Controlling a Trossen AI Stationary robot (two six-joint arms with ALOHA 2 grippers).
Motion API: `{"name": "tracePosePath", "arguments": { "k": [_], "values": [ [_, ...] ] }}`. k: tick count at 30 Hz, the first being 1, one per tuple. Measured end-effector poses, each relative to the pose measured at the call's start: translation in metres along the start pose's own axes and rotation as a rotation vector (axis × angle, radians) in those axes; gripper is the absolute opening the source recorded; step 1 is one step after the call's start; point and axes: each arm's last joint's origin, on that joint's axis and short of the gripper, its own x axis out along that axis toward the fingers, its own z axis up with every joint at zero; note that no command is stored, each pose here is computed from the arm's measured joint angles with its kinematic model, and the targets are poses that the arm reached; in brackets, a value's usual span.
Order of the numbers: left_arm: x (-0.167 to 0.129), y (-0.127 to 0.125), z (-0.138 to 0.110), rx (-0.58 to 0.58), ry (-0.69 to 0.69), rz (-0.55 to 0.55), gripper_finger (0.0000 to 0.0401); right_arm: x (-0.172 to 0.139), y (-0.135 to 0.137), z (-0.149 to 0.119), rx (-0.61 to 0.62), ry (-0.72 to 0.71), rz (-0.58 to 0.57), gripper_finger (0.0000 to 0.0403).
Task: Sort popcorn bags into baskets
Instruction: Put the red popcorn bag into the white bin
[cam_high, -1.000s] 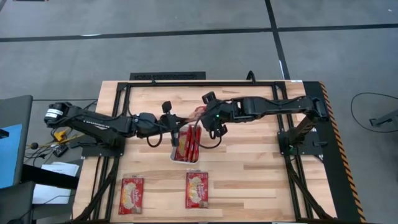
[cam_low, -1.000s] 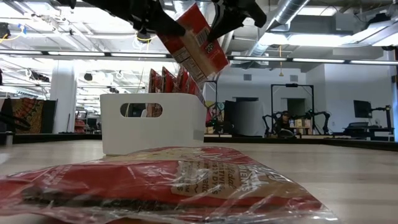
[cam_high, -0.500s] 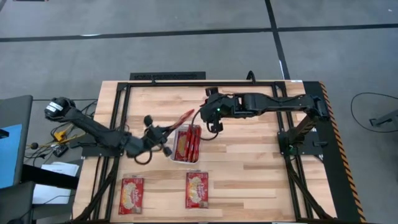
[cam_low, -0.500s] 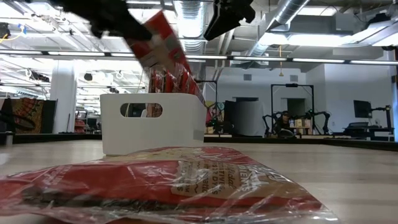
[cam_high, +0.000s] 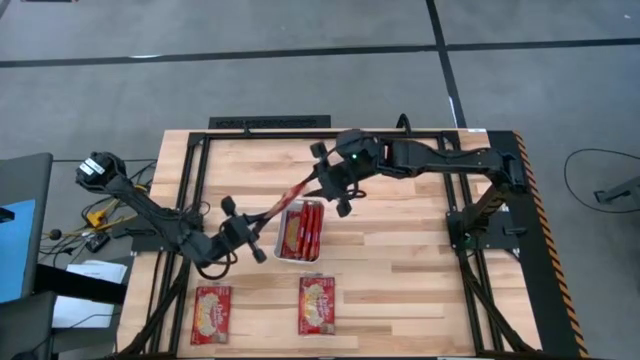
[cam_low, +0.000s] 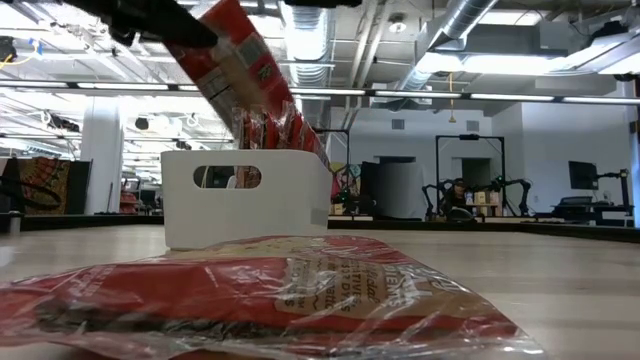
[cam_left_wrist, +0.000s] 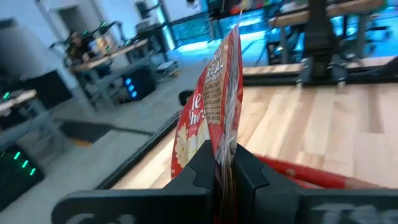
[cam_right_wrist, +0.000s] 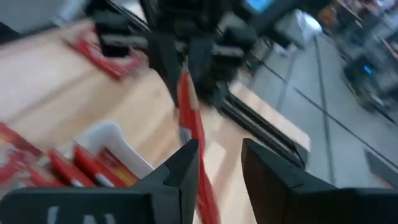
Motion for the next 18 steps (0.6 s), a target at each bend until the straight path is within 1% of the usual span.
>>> {"name": "tracePosePath", "arguments": {
  "k": [3, 5, 8, 10, 12, 14, 16, 18],
  "values": [
    [0.000, 0.001, 0.007, 0.014, -0.041, -0.036, 0.0003, 0.000, 0.000, -0.001, 0.003, -0.022, 0.034, 0.0136],
    [0.000, 0.001, 0.012, 0.021, -0.074, -0.060, 0.0003, 0.006, 0.001, -0.003, 0.003, -0.024, 0.044, 0.0134],
    [-0.001, 0.002, 0.016, 0.033, -0.111, -0.089, 0.0003, 0.015, 0.005, -0.013, 0.024, 0.016, 0.086, 0.0132],
    [-0.001, 0.002, 0.017, 0.039, -0.115, -0.083, 0.0002, 0.023, 0.004, -0.014, 0.010, -0.007, 0.091, 0.0133],
    [-0.001, 0.003, 0.017, 0.046, -0.116, -0.078, 0.0002, 0.024, 0.007, -0.019, 0.017, 0.020, 0.117, 0.0134],
    [-0.001, 0.003, 0.017, 0.044, -0.115, -0.073, 0.0003, 0.027, 0.006, -0.019, 0.009, 0.014, 0.109, 0.0132],
    [-0.001, 0.003, 0.018, 0.048, -0.115, -0.068, 0.0003, 0.030, 0.005, -0.020, 0.013, 0.006, 0.098, 0.0124],
    [-0.001, 0.003, 0.018, 0.054, -0.113, -0.062, 0.0003, 0.030, 0.006, -0.021, 0.032, 0.016, 0.102, 0.0103]
  ]
}}
